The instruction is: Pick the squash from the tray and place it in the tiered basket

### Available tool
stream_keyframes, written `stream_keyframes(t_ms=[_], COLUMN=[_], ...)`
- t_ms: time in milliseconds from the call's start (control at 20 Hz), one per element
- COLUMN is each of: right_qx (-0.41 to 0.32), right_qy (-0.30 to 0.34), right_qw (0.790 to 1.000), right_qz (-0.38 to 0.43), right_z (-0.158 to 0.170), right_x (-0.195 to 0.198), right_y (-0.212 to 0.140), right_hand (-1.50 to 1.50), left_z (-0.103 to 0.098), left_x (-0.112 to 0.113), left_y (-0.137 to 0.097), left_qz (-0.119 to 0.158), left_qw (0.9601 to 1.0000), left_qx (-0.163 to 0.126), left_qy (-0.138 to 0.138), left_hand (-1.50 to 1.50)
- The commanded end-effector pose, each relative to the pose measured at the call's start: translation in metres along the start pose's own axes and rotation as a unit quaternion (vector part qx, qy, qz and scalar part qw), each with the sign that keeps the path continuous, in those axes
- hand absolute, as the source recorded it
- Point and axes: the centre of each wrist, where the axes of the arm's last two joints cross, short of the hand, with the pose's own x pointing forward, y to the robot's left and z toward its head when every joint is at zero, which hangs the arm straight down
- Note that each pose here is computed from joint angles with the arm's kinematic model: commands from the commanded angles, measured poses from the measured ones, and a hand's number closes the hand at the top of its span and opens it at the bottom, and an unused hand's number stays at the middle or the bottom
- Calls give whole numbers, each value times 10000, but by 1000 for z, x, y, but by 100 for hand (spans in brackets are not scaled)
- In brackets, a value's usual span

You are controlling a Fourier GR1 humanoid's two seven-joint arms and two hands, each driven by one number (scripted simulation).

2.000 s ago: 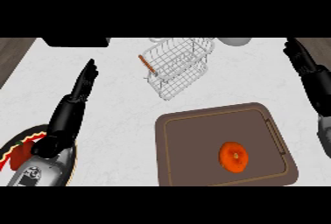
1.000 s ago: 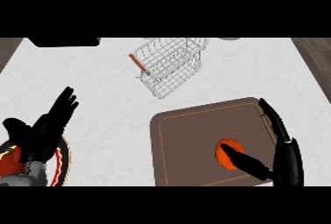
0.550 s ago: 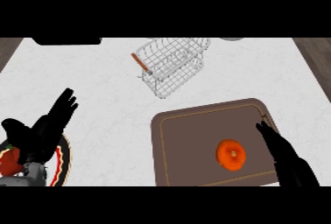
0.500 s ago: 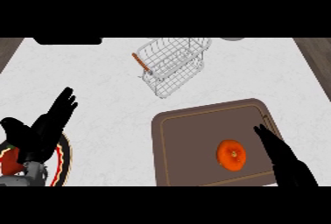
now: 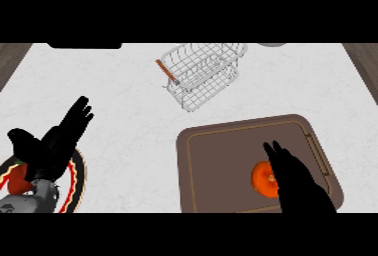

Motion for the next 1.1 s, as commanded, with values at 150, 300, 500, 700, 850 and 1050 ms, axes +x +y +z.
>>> stream_keyframes(t_ms=[150, 300, 500, 700, 850, 1050], right_qx=[169, 139, 118, -151, -312, -473], right_qy=[973, 1140, 1112, 1152, 1125, 1255], right_qw=[9947, 9928, 9925, 9916, 9909, 9881], right_qz=[287, 325, 485, 569, 676, 753], right_z=[-17, -28, -37, -41, -64, -47], right_x=[24, 20, 6, -6, -7, -5], right_y=[26, 34, 58, 62, 57, 63], right_hand=[-150, -150, -150, -150, -150, -150], left_z=[2, 2, -6, -2, -8, -10], left_x=[2, 11, -9, -4, -21, 11], left_y=[-14, 27, -22, 8, 7, -6], left_qz=[82, 22, 57, 49, 37, 48], left_qw=[10000, 10000, 9999, 10000, 10000, 10000], left_qx=[14, 43, 78, -6, 26, 55], left_qy=[-34, -12, -28, -21, -12, 9], left_hand=[0, 0, 0, 0, 0, 0])
